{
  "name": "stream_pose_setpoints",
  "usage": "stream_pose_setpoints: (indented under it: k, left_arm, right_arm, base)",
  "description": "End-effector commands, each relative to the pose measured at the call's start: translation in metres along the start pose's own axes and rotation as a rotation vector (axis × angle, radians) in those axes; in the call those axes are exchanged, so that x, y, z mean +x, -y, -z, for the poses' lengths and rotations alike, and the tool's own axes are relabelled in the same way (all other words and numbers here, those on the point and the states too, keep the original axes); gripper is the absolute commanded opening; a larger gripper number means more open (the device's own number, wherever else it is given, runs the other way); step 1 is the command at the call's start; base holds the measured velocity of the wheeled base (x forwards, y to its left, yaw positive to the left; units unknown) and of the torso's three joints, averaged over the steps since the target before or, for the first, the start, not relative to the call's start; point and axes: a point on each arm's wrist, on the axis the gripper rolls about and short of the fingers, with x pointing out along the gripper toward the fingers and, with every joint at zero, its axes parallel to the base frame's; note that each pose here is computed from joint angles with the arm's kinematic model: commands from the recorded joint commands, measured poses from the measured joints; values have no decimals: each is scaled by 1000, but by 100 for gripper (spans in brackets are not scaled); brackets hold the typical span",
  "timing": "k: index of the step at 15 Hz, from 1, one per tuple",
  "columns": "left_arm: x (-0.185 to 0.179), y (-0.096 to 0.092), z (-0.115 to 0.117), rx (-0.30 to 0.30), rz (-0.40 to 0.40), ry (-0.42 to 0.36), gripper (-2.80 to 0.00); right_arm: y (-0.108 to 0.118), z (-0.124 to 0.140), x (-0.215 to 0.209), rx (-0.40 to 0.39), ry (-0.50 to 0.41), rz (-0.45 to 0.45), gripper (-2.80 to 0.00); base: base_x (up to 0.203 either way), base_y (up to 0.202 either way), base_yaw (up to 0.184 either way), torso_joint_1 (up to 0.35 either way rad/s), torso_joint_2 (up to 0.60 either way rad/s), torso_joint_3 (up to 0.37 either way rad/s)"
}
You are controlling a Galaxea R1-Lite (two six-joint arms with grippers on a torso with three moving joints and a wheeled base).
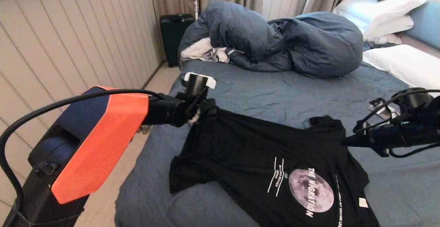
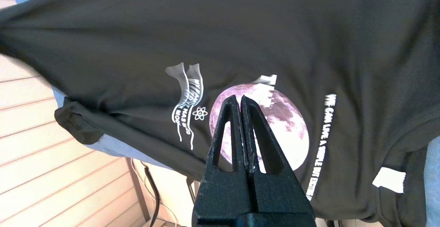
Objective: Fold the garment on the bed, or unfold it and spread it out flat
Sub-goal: Unford the black T-shirt
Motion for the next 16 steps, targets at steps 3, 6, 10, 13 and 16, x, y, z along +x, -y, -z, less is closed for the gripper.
stream_pose_setpoints:
  k: [3,6,10,13,16]
  left_arm:
    - [13,-30,-26,-21,-62,128,-280]
    - [21,-37,-24,21,-74,143,-280]
    - [49,-55,4,58,-109,90,-280]
    - [62,-67,9,82,-123,122,-280]
    - [62,-67,7,77,-124,140,-280]
  right_arm:
    - [1,1,2,6,-8,-1,-280]
    - [4,1,5,12,-17,2,-280]
    - [5,1,8,9,-15,2,-280]
    - [7,1,11,13,-21,4,-280]
    - [8,1,12,15,-23,6,-280]
  base:
    - [0,0,0,0,0,0]
    - [0,0,0,0,0,0]
    - [0,0,0,0,0,0]
    - [0,0,0,0,0,0]
    - [0,0,0,0,0,0]
